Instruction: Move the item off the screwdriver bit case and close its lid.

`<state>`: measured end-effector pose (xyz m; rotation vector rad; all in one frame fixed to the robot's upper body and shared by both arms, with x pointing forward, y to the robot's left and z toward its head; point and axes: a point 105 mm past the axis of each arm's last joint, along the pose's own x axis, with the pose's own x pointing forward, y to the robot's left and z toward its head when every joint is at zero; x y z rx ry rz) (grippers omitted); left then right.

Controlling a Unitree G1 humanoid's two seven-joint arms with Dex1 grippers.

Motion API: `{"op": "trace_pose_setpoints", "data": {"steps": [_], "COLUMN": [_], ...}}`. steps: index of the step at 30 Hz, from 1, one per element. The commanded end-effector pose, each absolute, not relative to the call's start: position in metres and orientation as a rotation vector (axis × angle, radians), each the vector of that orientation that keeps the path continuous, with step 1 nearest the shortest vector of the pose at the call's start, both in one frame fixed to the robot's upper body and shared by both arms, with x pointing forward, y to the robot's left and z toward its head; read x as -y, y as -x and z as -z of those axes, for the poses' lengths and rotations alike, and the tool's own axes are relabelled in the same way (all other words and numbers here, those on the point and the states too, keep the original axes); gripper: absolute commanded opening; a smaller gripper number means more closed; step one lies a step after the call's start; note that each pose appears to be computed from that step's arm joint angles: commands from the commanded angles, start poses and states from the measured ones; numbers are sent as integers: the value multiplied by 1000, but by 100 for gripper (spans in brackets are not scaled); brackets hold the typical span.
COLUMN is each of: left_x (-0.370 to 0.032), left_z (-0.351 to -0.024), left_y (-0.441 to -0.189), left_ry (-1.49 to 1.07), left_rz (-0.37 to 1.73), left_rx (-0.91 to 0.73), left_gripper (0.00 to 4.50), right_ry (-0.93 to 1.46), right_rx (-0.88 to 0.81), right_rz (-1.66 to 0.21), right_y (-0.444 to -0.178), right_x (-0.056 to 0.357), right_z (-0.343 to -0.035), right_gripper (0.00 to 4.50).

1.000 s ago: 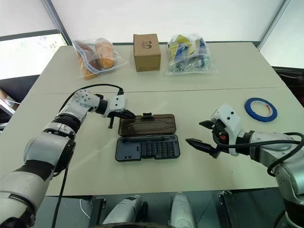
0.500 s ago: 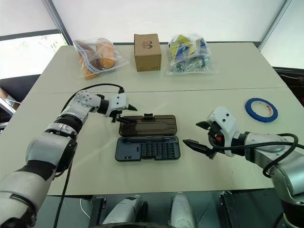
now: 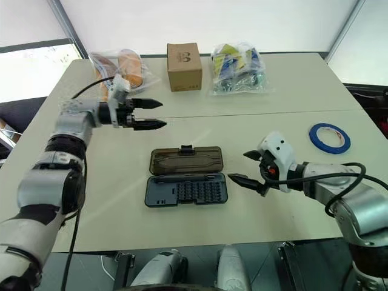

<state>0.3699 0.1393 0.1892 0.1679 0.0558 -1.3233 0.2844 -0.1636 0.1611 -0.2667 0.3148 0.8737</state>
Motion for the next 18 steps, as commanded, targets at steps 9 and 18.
{"op": "trace_pose_setpoints", "data": {"steps": [9, 18], "left_x": [-124, -126], "left_z": [-161, -113], "left_y": [-256, -246], "left_ry": [-210, -401], "left_rz": [1264, 1282], "left_rx": [-140, -235], "left_gripper": [6, 6], "right_ry": [338, 374], "right_rx": [-152, -202], "right_rz": [-777, -810], "right_y": [-358, -380], "right_x": [141, 127], "right_z": [-190, -176], "right_gripper": [450, 450]}}
